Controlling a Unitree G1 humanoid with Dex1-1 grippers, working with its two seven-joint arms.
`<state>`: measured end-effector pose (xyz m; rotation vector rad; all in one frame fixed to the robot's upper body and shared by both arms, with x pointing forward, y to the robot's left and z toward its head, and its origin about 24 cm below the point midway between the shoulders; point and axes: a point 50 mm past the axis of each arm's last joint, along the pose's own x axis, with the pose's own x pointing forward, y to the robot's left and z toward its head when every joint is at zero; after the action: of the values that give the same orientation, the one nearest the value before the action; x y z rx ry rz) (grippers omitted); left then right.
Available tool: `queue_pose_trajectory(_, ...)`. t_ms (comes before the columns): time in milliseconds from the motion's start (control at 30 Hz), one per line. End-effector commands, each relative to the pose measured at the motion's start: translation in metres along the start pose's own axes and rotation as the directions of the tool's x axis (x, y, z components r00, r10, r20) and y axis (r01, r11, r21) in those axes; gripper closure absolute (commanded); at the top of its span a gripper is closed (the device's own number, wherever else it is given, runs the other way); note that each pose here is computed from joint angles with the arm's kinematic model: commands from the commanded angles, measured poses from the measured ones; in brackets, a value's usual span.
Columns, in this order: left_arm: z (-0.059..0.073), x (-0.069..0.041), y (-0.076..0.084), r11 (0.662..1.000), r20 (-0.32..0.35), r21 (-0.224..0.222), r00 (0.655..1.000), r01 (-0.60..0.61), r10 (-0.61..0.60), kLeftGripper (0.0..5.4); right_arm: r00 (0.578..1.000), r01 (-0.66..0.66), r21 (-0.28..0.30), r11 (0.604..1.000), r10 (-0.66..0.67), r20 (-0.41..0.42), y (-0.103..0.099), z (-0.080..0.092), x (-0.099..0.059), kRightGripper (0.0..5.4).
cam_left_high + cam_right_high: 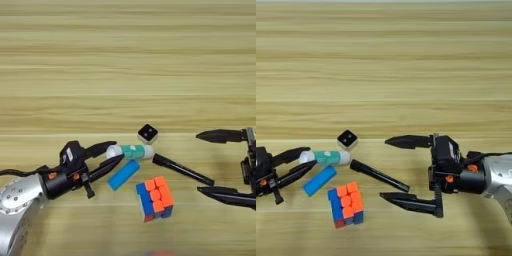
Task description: Move the objects on the table
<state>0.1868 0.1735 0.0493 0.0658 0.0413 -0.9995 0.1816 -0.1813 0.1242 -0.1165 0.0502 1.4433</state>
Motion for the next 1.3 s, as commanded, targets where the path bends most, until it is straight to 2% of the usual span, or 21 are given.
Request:
queue_pose_trajectory(33,-0.001,-0.006,0.003,1.000,-0.016,0.029,1.000,-0.006,0.006,3.83,1.000,0.017,-0.023,1.000,-0.017,0.003,-0.004,0.005,-0.004,0.00)
queue_pose_trajectory(400,-0.002,-0.007,0.000,1.000,-0.017,0.027,1.000,0.005,-0.005,3.83,1.000,0.026,-0.023,0.999,-0.026,0.008,-0.002,0.006,-0.007,0.00)
queue_pose_trajectory(567,0.001,-0.016,0.009,0.997,-0.005,0.041,0.998,-0.064,0.064,3.83,0.999,0.029,-0.021,0.999,-0.029,0.013,-0.002,0.007,-0.008,0.00)
queue_pose_trajectory(833,0.000,-0.030,0.025,0.984,-0.006,0.071,0.986,-0.165,0.166,3.84,0.999,0.039,-0.017,0.999,-0.038,0.019,-0.001,0.007,-0.009,0.00)
queue_pose_trajectory(1167,0.001,-0.030,0.025,0.984,-0.013,0.087,0.988,-0.155,0.157,3.84,0.999,0.044,-0.015,0.999,-0.044,0.026,0.001,0.007,-0.010,0.00)
queue_pose_trajectory(1300,-0.004,-0.031,0.024,0.986,-0.036,0.087,0.988,-0.144,0.147,3.85,0.999,0.044,-0.016,0.999,-0.044,0.030,0.002,0.008,-0.008,0.00)
